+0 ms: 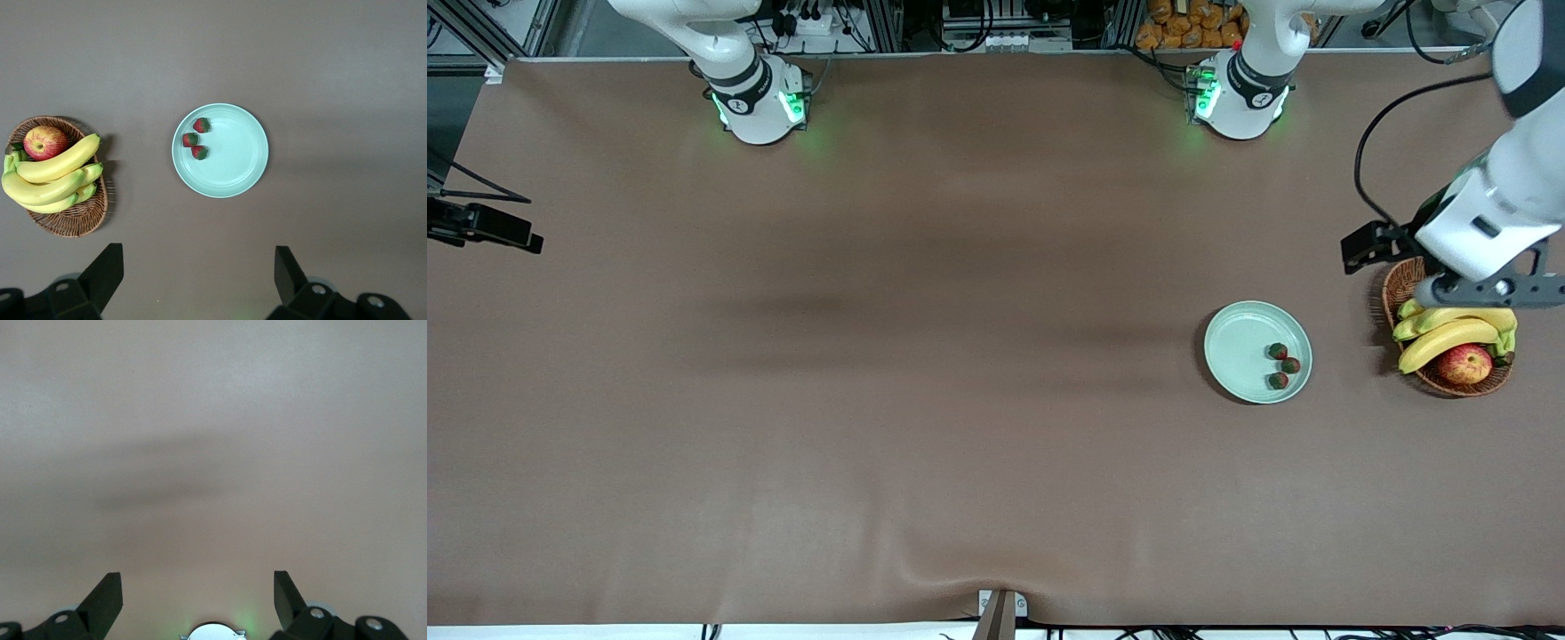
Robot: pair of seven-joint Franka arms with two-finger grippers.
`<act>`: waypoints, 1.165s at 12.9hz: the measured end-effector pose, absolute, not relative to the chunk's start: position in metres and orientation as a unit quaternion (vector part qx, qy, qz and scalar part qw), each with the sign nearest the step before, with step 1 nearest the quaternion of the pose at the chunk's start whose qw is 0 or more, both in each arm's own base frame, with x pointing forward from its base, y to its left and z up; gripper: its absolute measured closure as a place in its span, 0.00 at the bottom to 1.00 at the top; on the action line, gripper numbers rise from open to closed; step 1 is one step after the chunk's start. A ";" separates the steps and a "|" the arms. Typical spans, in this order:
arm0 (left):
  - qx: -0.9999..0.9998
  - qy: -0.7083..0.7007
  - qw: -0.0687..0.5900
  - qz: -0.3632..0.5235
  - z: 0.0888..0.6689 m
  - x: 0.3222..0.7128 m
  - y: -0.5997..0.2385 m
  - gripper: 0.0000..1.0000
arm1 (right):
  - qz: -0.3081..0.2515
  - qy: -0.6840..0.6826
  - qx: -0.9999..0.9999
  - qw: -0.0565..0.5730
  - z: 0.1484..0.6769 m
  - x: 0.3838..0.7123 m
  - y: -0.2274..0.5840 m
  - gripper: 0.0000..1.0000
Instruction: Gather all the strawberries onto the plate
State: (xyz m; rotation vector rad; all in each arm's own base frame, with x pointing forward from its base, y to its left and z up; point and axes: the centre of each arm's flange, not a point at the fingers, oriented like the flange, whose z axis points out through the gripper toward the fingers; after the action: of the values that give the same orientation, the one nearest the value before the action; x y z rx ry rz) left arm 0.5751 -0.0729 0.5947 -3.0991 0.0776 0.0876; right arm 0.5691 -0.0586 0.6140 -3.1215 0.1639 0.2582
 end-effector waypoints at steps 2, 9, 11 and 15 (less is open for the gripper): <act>-0.999 0.022 0.015 0.018 0.610 0.568 -0.068 0.00 | 0.083 0.052 -0.995 0.003 0.614 0.569 -0.058 0.00; -0.999 0.009 0.010 0.030 0.620 0.557 -0.053 0.00 | 0.085 0.053 -0.995 0.003 0.614 0.569 -0.058 0.00; -0.999 0.006 -0.004 0.040 0.621 0.554 -0.042 0.00 | 0.090 0.053 -0.995 0.003 0.613 0.567 -0.059 0.00; -0.999 0.013 -0.011 0.027 0.647 0.536 -0.026 0.00 | 0.095 0.053 -0.994 0.003 0.612 0.566 -0.058 0.00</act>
State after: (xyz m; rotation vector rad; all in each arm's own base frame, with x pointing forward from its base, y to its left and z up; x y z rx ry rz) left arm 0.5364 -0.0262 0.6466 -3.1623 0.0406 0.0863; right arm 0.5660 -0.0583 0.6121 -3.1165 0.1656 0.2991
